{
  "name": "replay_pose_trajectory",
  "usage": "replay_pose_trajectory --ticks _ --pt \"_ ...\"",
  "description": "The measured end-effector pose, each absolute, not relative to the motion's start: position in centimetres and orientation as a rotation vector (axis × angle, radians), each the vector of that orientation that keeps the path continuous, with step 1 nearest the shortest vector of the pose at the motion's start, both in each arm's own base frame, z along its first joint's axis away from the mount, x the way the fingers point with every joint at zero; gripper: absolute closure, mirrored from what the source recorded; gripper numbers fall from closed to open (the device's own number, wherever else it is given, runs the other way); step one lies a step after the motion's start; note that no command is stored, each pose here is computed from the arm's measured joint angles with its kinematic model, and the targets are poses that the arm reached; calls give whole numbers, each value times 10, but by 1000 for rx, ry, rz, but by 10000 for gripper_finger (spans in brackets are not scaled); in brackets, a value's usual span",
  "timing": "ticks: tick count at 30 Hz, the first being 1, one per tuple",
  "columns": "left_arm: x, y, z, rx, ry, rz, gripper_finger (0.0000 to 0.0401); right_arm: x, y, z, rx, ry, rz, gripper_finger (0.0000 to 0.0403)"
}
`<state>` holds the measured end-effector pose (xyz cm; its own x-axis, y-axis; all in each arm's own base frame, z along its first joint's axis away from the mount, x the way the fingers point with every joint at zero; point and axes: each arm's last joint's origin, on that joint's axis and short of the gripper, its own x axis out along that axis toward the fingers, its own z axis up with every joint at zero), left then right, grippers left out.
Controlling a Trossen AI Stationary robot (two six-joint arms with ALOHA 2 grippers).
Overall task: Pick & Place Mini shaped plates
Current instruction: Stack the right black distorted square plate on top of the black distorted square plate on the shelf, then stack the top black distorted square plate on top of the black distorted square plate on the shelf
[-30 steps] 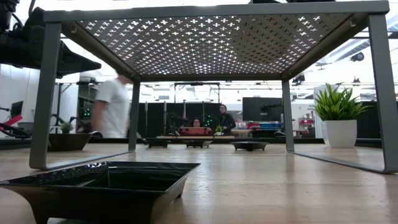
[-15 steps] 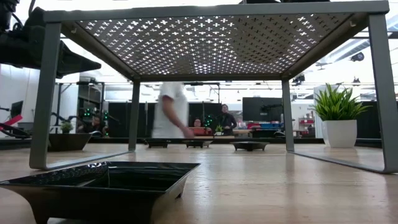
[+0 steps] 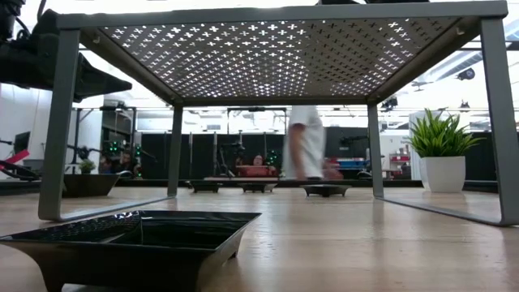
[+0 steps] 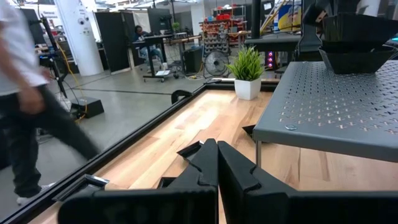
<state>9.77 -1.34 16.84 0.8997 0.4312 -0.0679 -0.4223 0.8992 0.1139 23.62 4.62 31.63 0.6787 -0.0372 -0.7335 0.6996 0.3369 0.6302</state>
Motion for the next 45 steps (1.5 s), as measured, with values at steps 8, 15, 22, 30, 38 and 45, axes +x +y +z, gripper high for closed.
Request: replay_pose_trajectory --ticks 8,15,22,30,38,45 --pt "98 -13 168 97 92 442 401 236 46 316 1137 695 -535 394" --pt "98 -13 168 97 92 442 401 236 46 316 1132 696 -535 394" --pt "98 -13 168 97 92 442 401 236 46 316 1099 701 -523 394" --pt "98 -13 168 97 92 442 401 236 46 316 1092 685 -537 391" --pt "98 -13 168 97 92 442 401 236 46 316 1109 684 -541 336" --pt "98 -13 168 97 92 442 401 237 46 328 1094 659 -503 297"
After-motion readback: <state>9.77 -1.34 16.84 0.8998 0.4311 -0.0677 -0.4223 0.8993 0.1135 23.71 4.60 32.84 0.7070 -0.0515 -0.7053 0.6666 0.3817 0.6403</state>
